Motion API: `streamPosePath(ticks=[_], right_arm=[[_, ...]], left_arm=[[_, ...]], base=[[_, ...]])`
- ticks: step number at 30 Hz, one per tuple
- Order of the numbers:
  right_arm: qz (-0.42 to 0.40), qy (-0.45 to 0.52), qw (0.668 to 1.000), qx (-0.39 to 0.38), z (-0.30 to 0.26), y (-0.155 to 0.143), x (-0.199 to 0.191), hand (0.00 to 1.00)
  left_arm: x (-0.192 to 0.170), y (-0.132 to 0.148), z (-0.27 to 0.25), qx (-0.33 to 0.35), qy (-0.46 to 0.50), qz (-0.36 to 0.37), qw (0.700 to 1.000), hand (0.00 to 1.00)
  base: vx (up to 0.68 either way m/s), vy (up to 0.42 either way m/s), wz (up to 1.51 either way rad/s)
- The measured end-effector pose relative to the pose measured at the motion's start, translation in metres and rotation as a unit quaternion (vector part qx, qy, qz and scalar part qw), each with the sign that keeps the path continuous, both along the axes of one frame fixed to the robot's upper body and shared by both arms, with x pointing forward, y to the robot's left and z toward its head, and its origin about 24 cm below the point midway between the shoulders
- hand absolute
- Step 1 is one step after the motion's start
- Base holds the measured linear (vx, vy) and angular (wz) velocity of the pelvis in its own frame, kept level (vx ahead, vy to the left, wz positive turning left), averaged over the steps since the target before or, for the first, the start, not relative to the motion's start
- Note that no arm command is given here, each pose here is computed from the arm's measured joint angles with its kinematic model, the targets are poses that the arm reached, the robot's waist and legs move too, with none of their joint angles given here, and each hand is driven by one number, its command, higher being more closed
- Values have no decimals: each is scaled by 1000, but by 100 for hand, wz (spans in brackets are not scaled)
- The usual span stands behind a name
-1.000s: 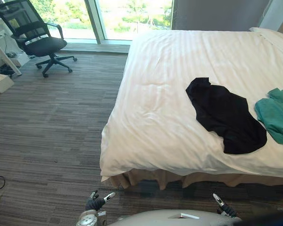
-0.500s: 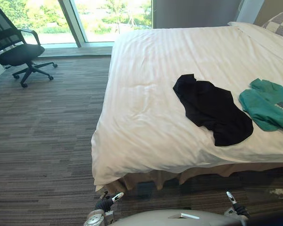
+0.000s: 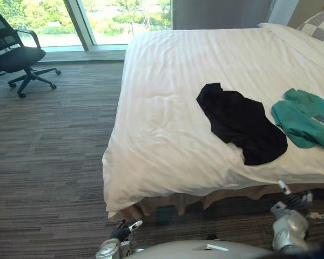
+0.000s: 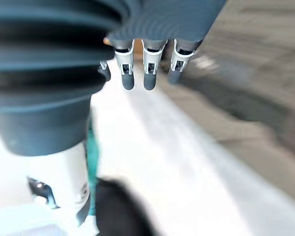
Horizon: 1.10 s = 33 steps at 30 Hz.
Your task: Tidy the bed and pick cloth on bed and put in laundry
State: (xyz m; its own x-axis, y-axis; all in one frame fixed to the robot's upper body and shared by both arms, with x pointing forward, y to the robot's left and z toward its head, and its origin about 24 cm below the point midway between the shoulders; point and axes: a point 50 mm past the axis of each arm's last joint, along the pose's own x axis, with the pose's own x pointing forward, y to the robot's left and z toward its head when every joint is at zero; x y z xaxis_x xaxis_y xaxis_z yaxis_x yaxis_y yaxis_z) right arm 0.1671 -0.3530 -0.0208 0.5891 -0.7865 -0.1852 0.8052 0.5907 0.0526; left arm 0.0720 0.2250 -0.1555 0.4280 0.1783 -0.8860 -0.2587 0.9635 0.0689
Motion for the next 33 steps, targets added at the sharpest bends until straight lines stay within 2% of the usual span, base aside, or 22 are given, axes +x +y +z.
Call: streamPosePath(ticks=[1, 5, 8, 11, 12, 20, 28, 33], right_arm=[[25, -32, 998, -43, 29, -17, 9, 0], [103, -77, 984, -123, 90, -31, 41, 0], [174, -82, 969, -152, 111, -13, 68, 0], [264, -71, 947, -171, 116, 17, 89, 0], [304, -69, 934, -178, 119, 32, 97, 100], [466, -60, 866, -173, 119, 95, 129, 100], [583, -102, 803, -78, 106, 174, 144, 100], [625, -126, 770, -25, 104, 213, 150, 100]], left_arm=[[-5, 5, 1, 5, 3, -1, 1000, 0], [-20, 12, 1, 14, 12, 9, 1000, 0], [-19, 11, 1, 10, 9, 12, 1000, 0], [-18, 11, 1, 12, 4, 12, 1000, 0], [-19, 11, 1, 13, 4, 13, 1000, 0], [-22, 3, -2, 5, 10, 18, 1000, 0], [-29, 2, -4, 9, 26, 15, 1000, 0], [-25, 5, -3, 14, 19, 13, 1000, 0]], base=[[0, 0, 0], [-24, -33, -2], [-33, -34, 2], [-41, -30, 11], [-32, -20, 11], [-40, -38, 17], [-28, -28, 28], [-17, -24, 39]])
